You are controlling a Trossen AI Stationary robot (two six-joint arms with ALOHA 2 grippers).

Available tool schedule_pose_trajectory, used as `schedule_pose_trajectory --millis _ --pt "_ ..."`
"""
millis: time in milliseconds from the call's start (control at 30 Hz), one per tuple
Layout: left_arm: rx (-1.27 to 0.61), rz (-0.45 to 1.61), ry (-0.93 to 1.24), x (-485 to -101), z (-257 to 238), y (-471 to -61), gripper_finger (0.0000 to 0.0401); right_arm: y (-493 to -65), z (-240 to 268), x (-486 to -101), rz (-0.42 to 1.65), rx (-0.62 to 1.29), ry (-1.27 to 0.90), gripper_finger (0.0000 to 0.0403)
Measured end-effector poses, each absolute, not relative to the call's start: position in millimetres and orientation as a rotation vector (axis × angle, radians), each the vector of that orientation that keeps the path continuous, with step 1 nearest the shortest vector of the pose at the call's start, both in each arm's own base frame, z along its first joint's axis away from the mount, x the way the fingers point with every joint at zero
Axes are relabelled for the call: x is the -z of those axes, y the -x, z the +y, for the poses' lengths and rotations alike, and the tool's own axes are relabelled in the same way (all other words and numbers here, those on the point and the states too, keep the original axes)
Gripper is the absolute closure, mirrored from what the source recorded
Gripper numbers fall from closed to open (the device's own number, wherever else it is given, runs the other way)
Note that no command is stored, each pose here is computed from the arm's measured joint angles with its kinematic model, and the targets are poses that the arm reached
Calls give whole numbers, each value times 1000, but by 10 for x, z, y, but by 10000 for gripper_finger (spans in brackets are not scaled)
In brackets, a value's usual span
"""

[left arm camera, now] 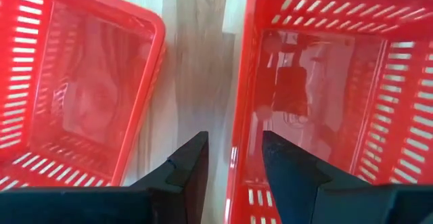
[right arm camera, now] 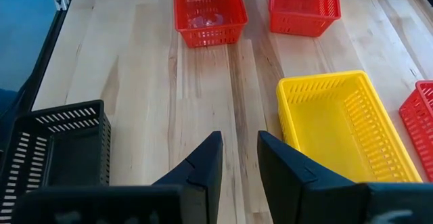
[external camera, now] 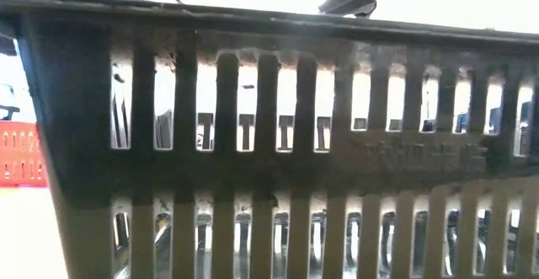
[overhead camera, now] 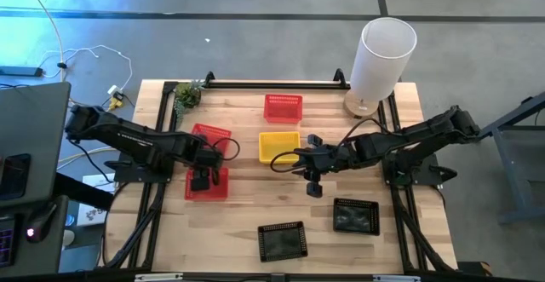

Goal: Stack baskets by color
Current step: Stack the bottom red bin on the middle red bin

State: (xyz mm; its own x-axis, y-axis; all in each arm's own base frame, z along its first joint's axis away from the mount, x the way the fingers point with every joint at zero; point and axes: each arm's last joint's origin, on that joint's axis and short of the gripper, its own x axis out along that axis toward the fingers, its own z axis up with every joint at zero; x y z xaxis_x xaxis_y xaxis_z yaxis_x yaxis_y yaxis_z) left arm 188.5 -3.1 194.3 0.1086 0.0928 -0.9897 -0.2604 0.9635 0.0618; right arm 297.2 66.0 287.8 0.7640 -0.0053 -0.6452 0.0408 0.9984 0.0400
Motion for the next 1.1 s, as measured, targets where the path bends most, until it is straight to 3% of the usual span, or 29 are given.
schedule_pose_trajectory --millis 400,533,733,1100 --pt "-264 1526 122 -1704 -36 -2041 280 -2962 658 -2867 716 34 -68 320" --pt "-260 1529 120 -1691 -37 -2051 308 -2959 658 -2864 720 34 -67 320" --pt "-209 1532 135 -1699 -49 -2050 390 -2958 658 -2863 722 34 -66 320" --pt "-137 1516 120 -1756 -59 -2023 399 -2958 657 -2862 723 34 -66 320"
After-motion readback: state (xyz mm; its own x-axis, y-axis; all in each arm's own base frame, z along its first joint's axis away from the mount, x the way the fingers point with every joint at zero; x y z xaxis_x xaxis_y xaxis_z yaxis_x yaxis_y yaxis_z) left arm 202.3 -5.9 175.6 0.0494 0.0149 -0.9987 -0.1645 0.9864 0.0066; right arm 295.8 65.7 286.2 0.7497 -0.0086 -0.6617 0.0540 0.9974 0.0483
